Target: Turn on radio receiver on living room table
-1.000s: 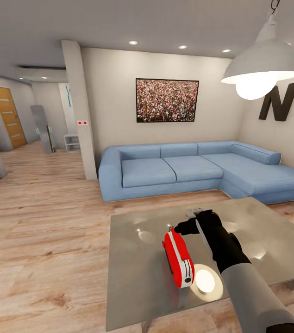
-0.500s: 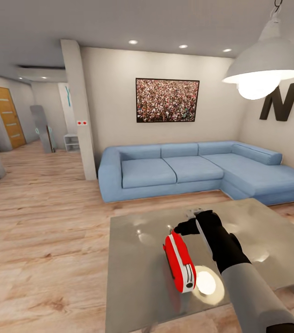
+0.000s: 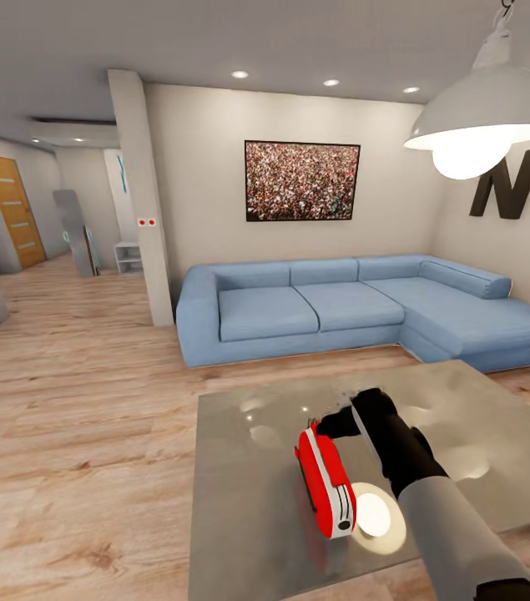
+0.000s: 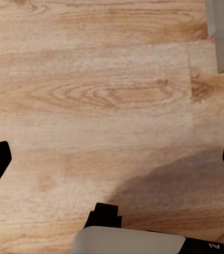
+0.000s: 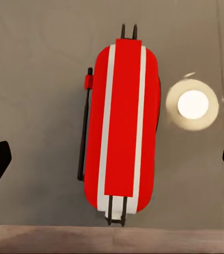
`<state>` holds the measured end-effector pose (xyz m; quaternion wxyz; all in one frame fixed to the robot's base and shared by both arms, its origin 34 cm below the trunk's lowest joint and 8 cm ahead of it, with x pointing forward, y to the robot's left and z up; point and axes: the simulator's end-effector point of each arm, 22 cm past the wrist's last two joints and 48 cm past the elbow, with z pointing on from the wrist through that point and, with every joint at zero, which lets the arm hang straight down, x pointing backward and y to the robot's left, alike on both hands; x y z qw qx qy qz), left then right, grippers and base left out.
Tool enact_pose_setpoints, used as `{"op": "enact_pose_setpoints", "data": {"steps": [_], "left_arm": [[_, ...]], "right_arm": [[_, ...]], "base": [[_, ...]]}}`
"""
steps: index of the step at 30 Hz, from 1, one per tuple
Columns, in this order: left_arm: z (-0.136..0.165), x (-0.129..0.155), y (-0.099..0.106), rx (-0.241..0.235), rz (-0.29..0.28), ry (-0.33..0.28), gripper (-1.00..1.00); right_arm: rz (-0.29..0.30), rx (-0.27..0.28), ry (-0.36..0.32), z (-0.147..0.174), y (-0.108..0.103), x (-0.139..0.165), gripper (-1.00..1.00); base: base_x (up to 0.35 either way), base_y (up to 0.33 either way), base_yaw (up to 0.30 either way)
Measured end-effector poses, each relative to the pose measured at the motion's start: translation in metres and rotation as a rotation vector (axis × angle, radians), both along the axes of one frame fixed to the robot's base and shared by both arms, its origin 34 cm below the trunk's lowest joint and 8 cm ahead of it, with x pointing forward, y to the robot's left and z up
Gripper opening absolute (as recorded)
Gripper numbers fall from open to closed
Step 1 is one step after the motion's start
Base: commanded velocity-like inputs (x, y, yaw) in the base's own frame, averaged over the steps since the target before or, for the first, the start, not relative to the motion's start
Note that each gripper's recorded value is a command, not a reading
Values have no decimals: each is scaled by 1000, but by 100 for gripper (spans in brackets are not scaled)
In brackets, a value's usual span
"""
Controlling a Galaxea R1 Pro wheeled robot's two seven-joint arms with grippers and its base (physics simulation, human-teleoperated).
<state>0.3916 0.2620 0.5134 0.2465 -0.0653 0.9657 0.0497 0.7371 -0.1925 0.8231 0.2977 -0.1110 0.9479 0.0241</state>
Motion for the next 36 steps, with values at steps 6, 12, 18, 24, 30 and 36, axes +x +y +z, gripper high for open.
{"op": "enact_pose_setpoints", "data": {"steps": [6, 12, 18, 24, 30, 36], "left_arm": [[4, 6, 2, 5, 4, -33, 100], [4, 6, 3, 5, 5, -35, 100], [4, 6, 3, 5, 5, -35, 100], [4, 6, 3, 5, 5, -35, 100], [3, 6, -3, -4, 0, -31, 100], [0, 6, -8, -18, 3, -34, 100]], "right_arm": [[-2, -3, 30, -13, -2, -5, 100], [-3, -3, 32, -13, -2, -5, 100], [-3, -4, 31, -13, -2, -5, 100], [-4, -5, 31, -13, -3, -5, 100], [-2, -4, 31, -13, -2, -5, 100], [-3, -3, 31, -17, -2, -5, 100]], "base": [[130, 0, 0], [95, 0, 0], [7, 0, 0], [0, 0, 0], [0, 0, 0], [0, 0, 0]]}}
